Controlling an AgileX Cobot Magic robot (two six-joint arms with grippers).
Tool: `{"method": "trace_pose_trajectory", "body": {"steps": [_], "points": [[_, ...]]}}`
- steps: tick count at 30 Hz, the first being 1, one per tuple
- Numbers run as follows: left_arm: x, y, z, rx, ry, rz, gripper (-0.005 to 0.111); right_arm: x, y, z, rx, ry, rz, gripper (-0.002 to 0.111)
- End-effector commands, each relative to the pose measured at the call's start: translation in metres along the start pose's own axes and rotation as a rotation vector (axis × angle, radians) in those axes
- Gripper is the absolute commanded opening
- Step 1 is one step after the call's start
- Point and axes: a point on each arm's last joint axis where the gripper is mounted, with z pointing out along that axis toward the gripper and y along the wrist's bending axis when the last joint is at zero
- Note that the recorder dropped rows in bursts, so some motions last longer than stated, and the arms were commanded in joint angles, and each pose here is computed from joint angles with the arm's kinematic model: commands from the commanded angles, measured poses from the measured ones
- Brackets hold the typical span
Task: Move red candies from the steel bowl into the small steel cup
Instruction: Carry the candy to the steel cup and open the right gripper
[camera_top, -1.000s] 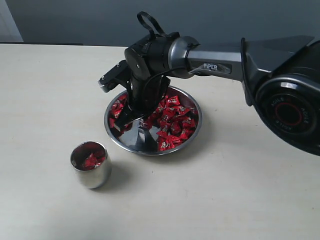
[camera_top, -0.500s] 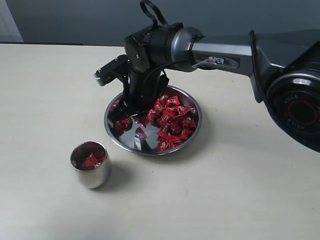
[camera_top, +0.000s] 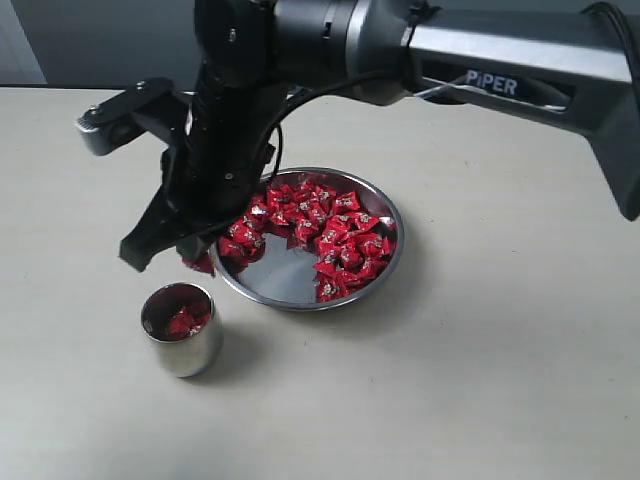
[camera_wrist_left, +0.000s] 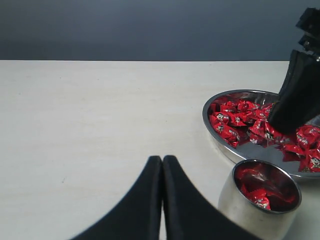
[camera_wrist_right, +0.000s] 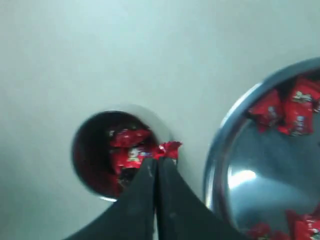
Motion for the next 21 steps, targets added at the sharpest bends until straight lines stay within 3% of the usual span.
{"method": "trace_pose_trajectory", "body": {"steps": [1,10,16,18,21], "points": [[0.001,0.000,0.000,-0.005,-0.011,-0.001,0.000,-0.001,0.024,-0.004,-0.028,0.009,-0.070,-0.001],[0.001,0.000,0.000,-0.005,-0.011,-0.001,0.000,-0.001,0.029,-0.003,-0.034,0.014,-0.109,0.001],[0.001,0.000,0.000,-0.005,-0.011,-0.001,0.000,-0.001,0.029,-0.003,-0.034,0.012,-0.129,0.036],[0.001,0.000,0.000,-0.005,-0.011,-0.001,0.000,-0.002,0.028,-0.003,-0.025,0.007,-0.133,0.038],[0.000,0.000,0.000,-0.005,-0.012,-0.001,0.000,-0.007,0.004,-0.005,0.178,-0.055,-0.066,0.038]]}}
